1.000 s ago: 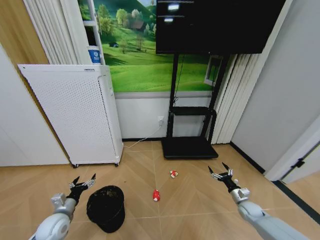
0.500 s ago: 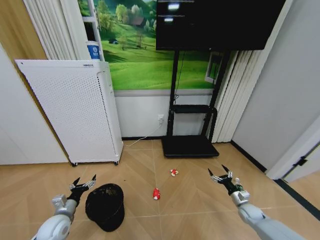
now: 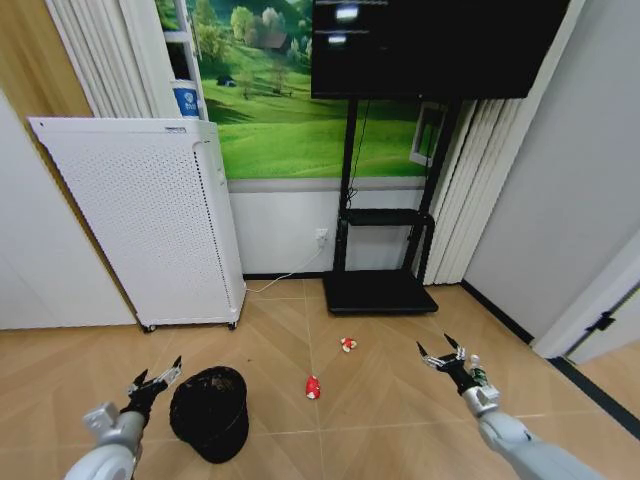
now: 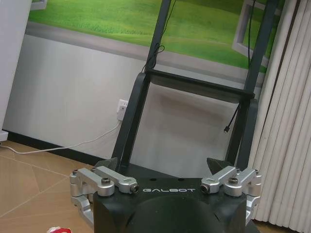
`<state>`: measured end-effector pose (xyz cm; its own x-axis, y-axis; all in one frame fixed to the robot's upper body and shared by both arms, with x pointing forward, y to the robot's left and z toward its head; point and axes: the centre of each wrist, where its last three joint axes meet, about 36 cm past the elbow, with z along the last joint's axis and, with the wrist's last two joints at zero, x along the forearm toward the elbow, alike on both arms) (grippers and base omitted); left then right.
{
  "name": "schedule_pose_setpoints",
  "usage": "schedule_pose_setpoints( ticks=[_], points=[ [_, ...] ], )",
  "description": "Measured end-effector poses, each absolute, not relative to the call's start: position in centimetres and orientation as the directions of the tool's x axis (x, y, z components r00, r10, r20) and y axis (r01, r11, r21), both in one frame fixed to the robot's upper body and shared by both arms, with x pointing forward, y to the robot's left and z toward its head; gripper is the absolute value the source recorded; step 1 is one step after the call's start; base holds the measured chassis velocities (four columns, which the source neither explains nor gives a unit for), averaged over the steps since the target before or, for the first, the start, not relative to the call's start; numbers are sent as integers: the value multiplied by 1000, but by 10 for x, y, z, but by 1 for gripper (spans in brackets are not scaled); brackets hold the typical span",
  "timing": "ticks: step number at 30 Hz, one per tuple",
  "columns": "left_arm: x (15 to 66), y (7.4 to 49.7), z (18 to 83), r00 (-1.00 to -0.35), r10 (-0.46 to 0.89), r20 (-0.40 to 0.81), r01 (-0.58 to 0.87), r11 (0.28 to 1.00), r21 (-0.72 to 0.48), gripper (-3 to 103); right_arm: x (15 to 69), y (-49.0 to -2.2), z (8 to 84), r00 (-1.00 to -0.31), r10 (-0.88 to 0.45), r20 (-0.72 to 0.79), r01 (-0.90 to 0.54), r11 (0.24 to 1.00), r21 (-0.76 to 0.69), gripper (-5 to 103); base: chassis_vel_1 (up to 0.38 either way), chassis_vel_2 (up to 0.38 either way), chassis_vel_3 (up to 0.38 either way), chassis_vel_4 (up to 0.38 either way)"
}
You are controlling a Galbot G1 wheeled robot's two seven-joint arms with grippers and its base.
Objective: Pick up the trash bin and place the garbage on the floor into it.
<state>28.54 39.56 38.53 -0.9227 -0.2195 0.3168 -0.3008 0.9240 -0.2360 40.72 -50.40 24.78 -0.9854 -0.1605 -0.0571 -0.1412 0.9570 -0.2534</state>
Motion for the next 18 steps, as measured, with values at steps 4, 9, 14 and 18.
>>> schedule_pose_setpoints(
  ticks=[4, 9, 14, 18],
  points=[
    [272, 395, 382, -912, -228, 340, -318, 918, -236, 100, 405, -504, 243, -985, -164, -53, -145, 956, -256, 100, 0, 0, 0, 0],
    [263, 402, 364, -897, -247, 366, -337, 919, -206, 100, 399, -499, 232, -984, -173, -51, -155, 955, -252, 100, 0, 0, 0, 0],
    [270, 402, 349, -892, -250, 377, -345, 915, -209, 100, 398, -496, 232, -983, -176, -57, -157, 956, -249, 100, 0, 0, 0, 0],
    [273, 401, 339, -887, -250, 389, -351, 912, -213, 100, 396, -494, 232, -982, -178, -61, -158, 957, -244, 100, 0, 0, 0, 0]
  ],
)
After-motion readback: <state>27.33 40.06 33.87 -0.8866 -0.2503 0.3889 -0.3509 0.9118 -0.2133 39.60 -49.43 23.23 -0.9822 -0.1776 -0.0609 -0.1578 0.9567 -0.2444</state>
